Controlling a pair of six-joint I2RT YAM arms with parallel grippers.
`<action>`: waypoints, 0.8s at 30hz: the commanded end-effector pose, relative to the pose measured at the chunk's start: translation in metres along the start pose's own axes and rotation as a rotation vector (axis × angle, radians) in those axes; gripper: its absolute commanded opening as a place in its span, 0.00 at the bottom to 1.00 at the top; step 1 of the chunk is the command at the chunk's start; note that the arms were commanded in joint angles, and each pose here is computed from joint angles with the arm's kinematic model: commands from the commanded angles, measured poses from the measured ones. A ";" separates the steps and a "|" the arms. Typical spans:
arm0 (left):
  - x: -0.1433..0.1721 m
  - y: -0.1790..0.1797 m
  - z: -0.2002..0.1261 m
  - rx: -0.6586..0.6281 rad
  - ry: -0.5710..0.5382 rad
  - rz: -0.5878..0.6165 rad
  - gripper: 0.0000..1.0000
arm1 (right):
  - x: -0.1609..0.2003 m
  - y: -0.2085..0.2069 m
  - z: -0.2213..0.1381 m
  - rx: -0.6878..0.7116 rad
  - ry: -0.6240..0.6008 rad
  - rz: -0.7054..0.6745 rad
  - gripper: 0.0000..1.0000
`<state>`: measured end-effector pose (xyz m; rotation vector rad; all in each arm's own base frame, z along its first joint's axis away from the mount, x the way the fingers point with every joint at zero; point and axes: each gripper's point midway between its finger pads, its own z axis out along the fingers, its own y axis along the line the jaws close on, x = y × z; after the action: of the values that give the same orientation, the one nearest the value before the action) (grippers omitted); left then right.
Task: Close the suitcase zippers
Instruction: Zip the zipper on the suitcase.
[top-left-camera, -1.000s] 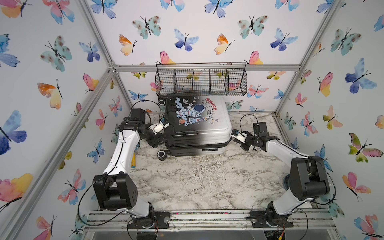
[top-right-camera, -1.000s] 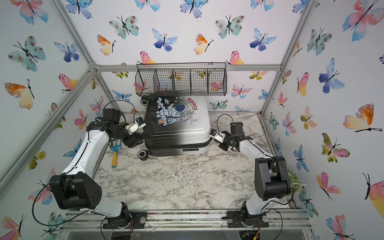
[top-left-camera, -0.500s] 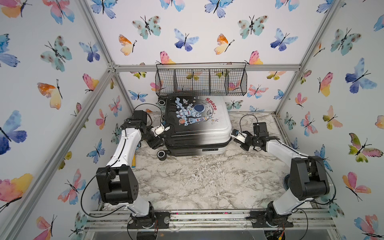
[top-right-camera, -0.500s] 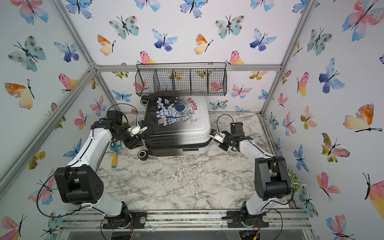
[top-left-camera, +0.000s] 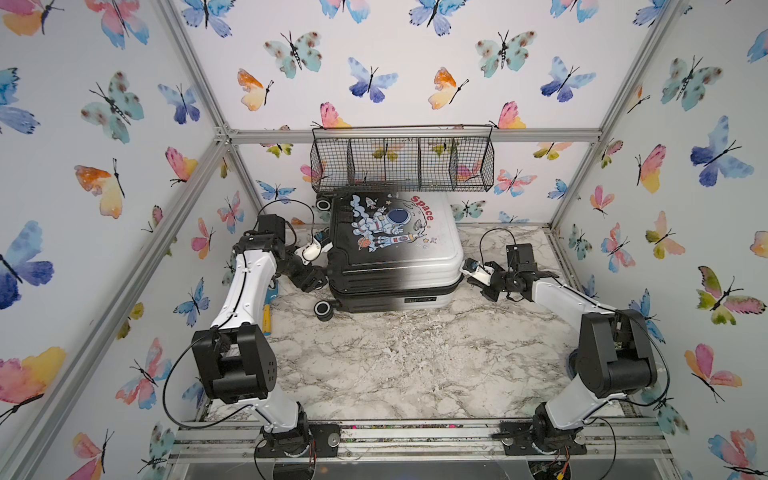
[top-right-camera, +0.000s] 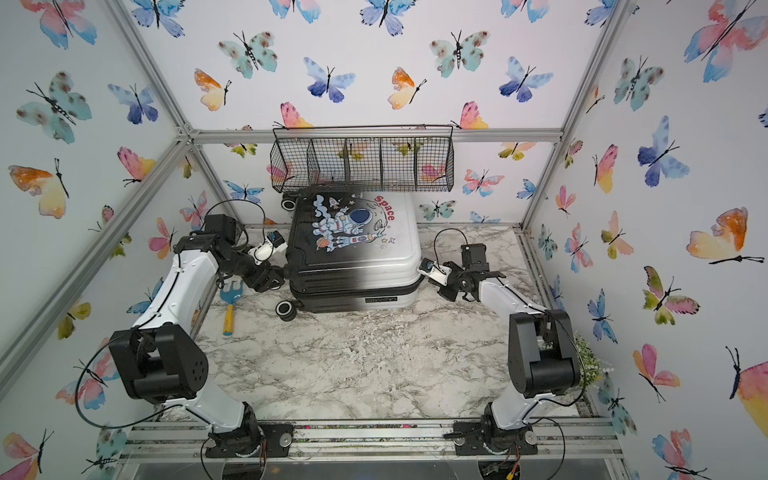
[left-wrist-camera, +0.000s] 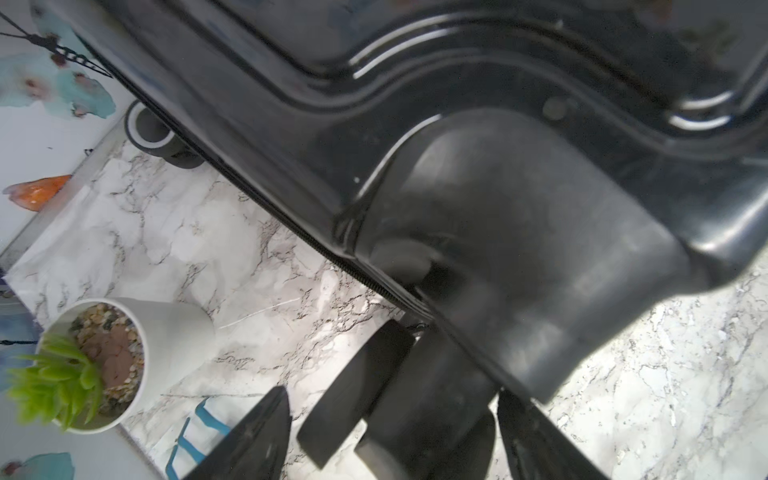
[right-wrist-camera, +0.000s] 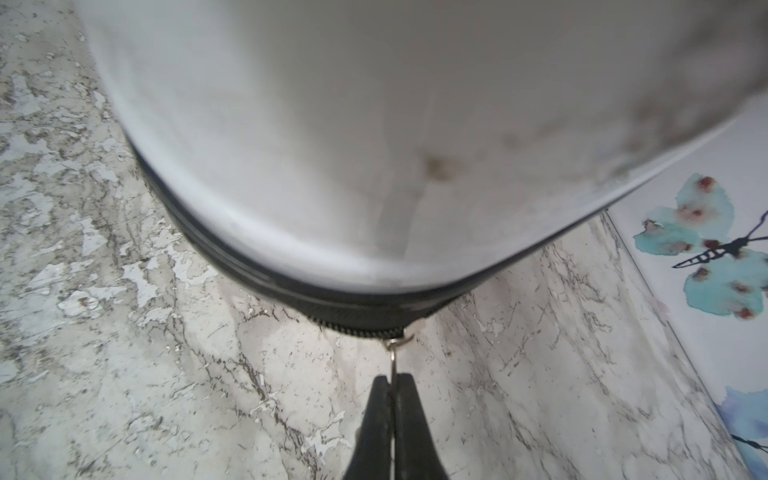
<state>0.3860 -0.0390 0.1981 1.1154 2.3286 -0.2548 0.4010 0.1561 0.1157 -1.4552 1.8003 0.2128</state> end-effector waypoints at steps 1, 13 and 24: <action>-0.008 -0.011 0.002 0.095 -0.045 -0.014 0.77 | 0.017 0.009 0.007 -0.043 0.072 0.024 0.03; -0.003 -0.021 0.007 0.170 -0.053 -0.039 0.56 | 0.022 0.004 0.010 -0.039 0.102 0.014 0.03; 0.035 -0.030 0.006 0.113 0.032 -0.106 0.64 | 0.037 -0.021 0.004 0.043 0.159 0.025 0.03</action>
<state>0.3779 -0.0557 0.1963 1.1695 2.2051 -0.3999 0.4174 0.1490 0.1175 -1.4538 1.8035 0.1668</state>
